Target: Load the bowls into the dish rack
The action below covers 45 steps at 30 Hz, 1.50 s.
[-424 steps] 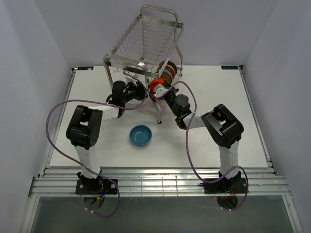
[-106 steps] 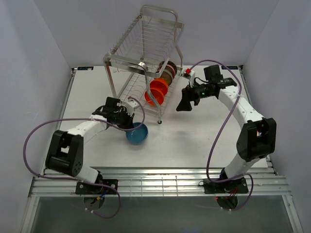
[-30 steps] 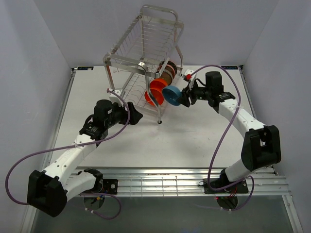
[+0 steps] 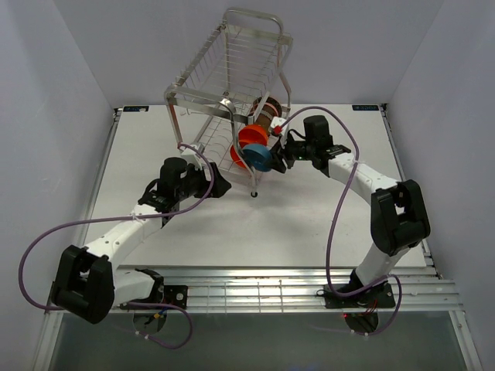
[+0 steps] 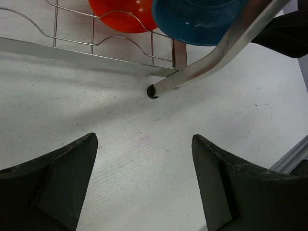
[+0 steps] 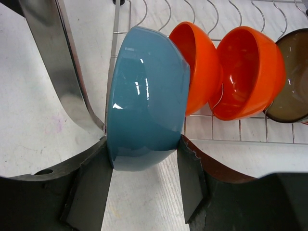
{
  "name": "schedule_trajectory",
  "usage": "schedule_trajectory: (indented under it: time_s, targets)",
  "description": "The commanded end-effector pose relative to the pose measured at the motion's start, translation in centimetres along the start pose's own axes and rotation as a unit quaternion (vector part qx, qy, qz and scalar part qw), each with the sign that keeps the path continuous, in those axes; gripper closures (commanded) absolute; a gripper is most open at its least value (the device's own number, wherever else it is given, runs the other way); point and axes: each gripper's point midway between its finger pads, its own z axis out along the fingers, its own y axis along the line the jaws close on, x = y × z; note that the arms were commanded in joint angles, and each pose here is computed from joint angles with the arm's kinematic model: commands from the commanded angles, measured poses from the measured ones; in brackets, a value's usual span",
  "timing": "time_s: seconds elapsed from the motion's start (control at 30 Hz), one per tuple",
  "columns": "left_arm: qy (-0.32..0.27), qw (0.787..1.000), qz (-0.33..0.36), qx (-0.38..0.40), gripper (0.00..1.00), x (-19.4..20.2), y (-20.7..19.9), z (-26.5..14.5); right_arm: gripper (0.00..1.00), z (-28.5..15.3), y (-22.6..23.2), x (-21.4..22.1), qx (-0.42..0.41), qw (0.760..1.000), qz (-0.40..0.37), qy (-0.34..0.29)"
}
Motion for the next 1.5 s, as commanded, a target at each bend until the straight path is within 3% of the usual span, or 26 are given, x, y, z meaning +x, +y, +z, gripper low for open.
schedule_trajectory:
  time_s: [0.0,0.23,1.47]
  targets:
    - [-0.013,1.0,-0.014,-0.005,0.11,-0.6,0.2,0.2,0.92,0.4,-0.7,-2.8,-0.003,0.999,-0.039,-0.029]
    - [-0.019,0.999,-0.022,0.015,0.23,-0.7,-0.3,1.1,0.92,1.2,-0.9,-2.4,0.0,0.999,-0.043,-0.023]
    - [-0.019,0.999,-0.028,-0.009,0.22,-0.3,1.2,1.1,0.92,4.6,-0.5,-1.1,-0.009,0.999,-0.04,0.0]
